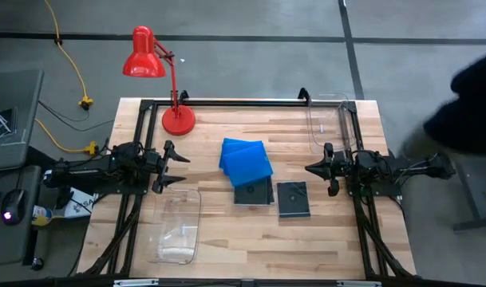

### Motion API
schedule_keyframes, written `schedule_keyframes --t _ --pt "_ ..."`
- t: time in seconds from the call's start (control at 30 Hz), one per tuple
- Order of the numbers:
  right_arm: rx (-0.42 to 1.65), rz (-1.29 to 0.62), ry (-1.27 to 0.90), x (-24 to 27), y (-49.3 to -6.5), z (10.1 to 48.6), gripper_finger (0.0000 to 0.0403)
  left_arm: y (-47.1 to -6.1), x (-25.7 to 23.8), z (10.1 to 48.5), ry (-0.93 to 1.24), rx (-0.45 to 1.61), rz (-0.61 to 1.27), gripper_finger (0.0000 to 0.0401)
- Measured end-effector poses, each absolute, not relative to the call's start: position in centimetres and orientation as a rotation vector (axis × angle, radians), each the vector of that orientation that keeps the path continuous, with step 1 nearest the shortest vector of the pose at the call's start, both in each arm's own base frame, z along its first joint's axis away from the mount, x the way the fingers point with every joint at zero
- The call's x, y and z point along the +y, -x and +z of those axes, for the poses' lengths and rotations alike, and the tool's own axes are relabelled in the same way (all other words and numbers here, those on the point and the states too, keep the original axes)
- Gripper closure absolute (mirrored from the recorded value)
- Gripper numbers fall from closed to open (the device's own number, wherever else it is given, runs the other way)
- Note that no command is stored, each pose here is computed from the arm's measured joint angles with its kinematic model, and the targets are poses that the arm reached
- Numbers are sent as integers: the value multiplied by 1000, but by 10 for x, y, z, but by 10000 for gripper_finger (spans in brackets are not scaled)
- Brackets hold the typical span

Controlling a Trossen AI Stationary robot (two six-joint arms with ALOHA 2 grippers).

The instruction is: Pick & place jewel cases by type

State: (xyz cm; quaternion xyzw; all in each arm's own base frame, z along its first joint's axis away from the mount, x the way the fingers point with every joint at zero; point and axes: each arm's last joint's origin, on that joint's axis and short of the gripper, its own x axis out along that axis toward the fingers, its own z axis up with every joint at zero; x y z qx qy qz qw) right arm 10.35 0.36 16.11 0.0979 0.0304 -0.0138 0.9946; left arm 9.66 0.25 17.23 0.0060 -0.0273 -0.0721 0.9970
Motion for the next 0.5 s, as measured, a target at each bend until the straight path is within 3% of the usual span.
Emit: schedule_keyframes --t 0.5 --pt "61 -28 -196 4 -104 161 402 -97 5 172 -10 -53 -75 110"
